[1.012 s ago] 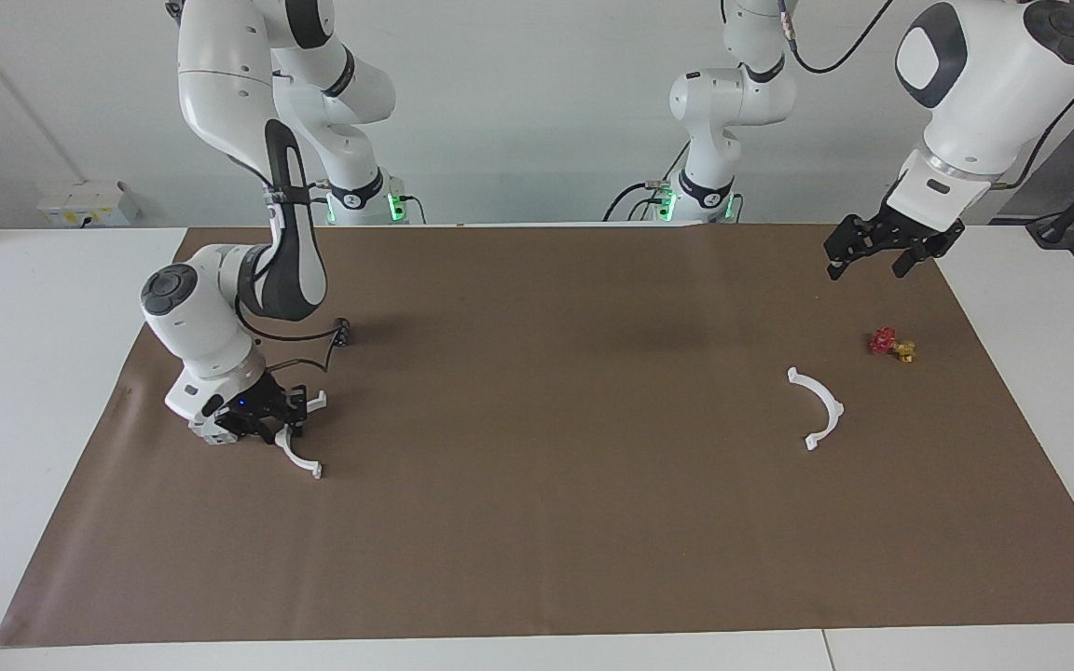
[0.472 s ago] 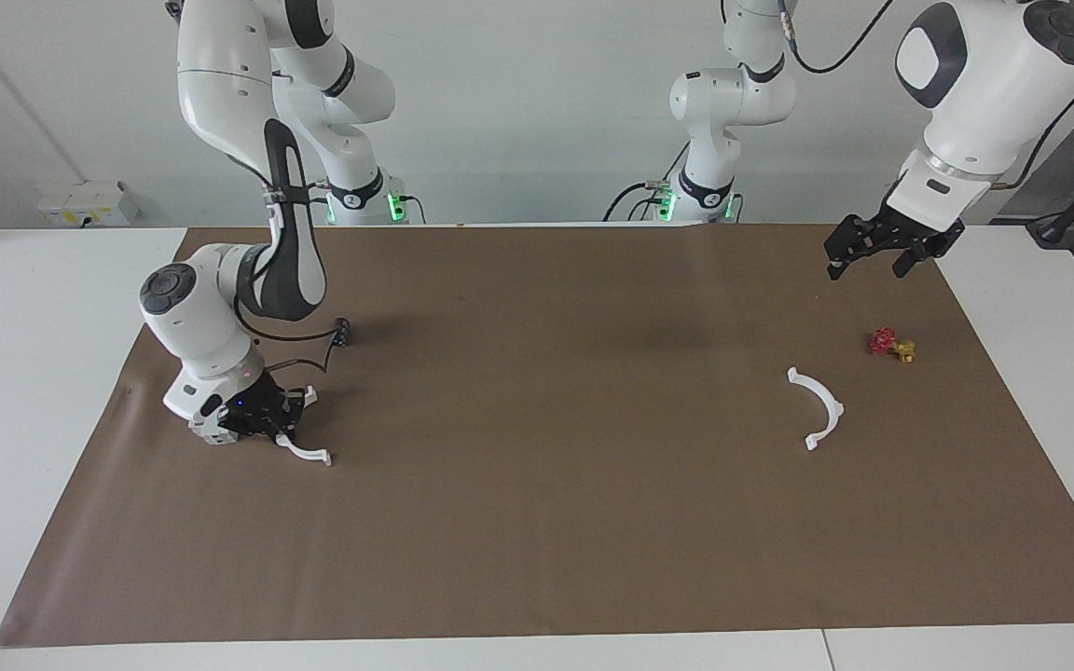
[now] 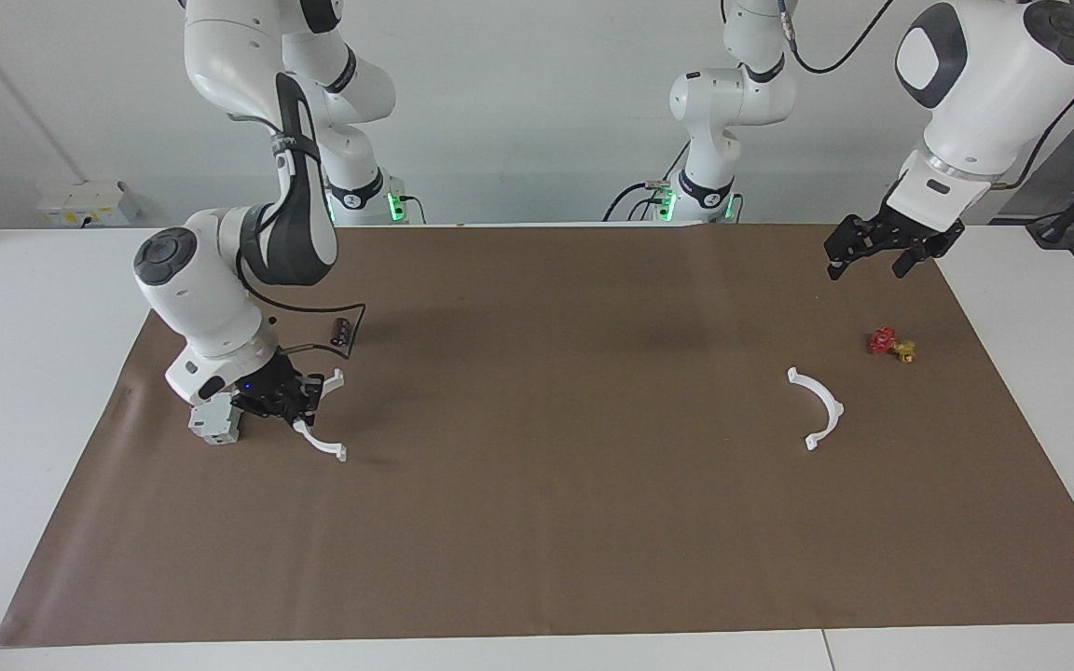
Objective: Assemble drain pipe with both arms
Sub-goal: 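Carry the half-ring with the right gripper toward the table center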
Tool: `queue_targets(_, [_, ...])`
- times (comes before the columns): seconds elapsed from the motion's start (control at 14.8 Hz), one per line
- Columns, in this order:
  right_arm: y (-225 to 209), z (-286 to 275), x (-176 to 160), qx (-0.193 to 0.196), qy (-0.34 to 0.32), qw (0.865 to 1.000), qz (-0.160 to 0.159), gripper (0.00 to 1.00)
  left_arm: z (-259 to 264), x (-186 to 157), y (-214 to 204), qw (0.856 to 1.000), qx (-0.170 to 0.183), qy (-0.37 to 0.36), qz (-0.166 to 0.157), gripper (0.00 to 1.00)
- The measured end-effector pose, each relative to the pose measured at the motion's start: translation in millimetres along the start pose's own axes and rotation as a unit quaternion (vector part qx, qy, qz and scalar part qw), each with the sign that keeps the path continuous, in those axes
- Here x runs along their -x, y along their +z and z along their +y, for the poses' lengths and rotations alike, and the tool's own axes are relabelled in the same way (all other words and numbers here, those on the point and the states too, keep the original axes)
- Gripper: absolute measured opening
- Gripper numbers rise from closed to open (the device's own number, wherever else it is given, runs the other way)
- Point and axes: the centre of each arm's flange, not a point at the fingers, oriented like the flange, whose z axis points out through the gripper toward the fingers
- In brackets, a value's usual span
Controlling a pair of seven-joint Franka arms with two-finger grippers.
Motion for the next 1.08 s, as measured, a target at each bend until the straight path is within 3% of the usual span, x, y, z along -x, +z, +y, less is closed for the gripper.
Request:
queue_targets(0.54, [-0.1,-149.7,31.2,0.006,0.032,0.999,-0.003,0.21,0.0,0.0,0.1,1.000,0.000,0.000,0.000,1.00])
queue_targets(1.08, [73.7,-263.1,67.6,-0.004,0.062,0.998,0.016,0.21,0.0,-0.1,0.1,1.000,0.000,0.000,0.000,1.00])
